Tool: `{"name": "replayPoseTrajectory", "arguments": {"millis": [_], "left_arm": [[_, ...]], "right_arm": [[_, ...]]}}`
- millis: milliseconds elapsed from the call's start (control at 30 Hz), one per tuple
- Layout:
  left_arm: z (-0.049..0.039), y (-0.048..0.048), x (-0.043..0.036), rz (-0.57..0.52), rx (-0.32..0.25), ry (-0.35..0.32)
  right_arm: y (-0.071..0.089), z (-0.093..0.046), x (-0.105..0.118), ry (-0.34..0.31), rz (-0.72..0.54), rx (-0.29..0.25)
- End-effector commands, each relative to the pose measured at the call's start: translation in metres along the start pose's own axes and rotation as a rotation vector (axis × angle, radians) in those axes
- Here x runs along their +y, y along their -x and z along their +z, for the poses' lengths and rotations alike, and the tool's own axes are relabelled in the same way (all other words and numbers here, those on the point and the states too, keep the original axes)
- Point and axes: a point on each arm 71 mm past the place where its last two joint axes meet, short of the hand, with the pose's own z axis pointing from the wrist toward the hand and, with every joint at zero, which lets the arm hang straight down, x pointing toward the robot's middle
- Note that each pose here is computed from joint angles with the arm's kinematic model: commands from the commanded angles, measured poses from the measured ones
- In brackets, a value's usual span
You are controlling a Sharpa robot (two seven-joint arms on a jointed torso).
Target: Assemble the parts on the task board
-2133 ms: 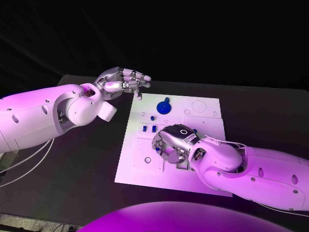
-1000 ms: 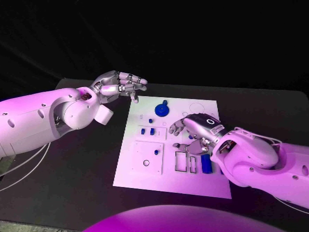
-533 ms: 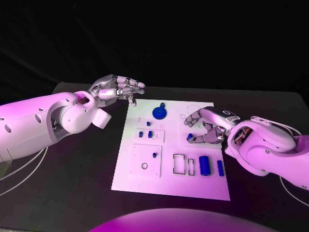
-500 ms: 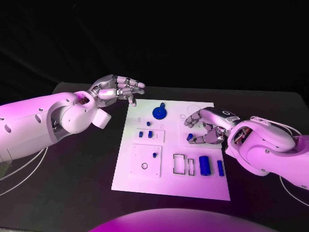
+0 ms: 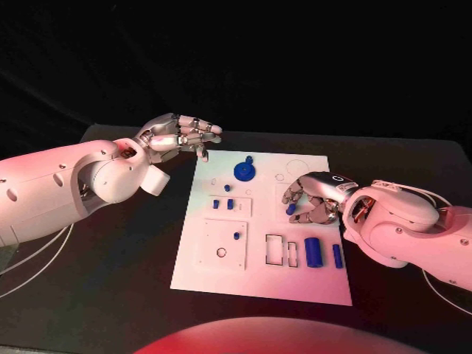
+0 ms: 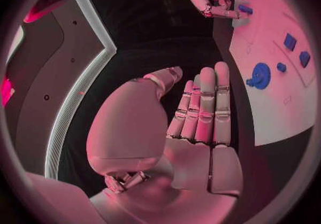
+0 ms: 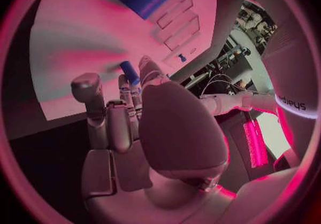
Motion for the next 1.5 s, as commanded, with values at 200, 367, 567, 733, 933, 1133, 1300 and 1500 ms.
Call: {"name": "replayPoseTrajectory", "arguments": {"millis": [200,367,567,733,933,1133,1300,1500], "left_arm": [[0.0001,-0.0019,-0.0015,-0.015,0.017,-0.014],[0.0002,-0.002,-0.0014,-0.015,0.018,-0.013],[0.0002,-0.0018,-0.0013,-0.015,0.018,-0.012],[0.0002,-0.0019,-0.0012,-0.015,0.019,-0.01],[0.0003,-0.002,-0.0011,-0.016,0.02,-0.01],[0.0008,-0.0019,-0.0007,-0.016,0.021,-0.008],[0.0016,-0.0023,-0.0002,-0.017,0.023,-0.008],[0.0032,-0.0036,0.0007,-0.019,0.028,-0.008]], "right_arm": [[-0.002,0.001,0.0,-0.004,-0.029,-0.003],[-0.001,0.001,0.0,-0.004,-0.027,-0.018],[0.001,0.001,0.0,-0.01,-0.033,-0.046],[0.004,0.001,0.001,0.0,-0.032,-0.088],[0.006,-0.002,0.006,0.021,-0.019,-0.13],[0.013,-0.008,0.013,0.048,-0.008,-0.17],[0.02,-0.012,0.028,0.092,0.003,-0.198],[0.02,-0.009,0.059,0.182,0.019,-0.207]]}}
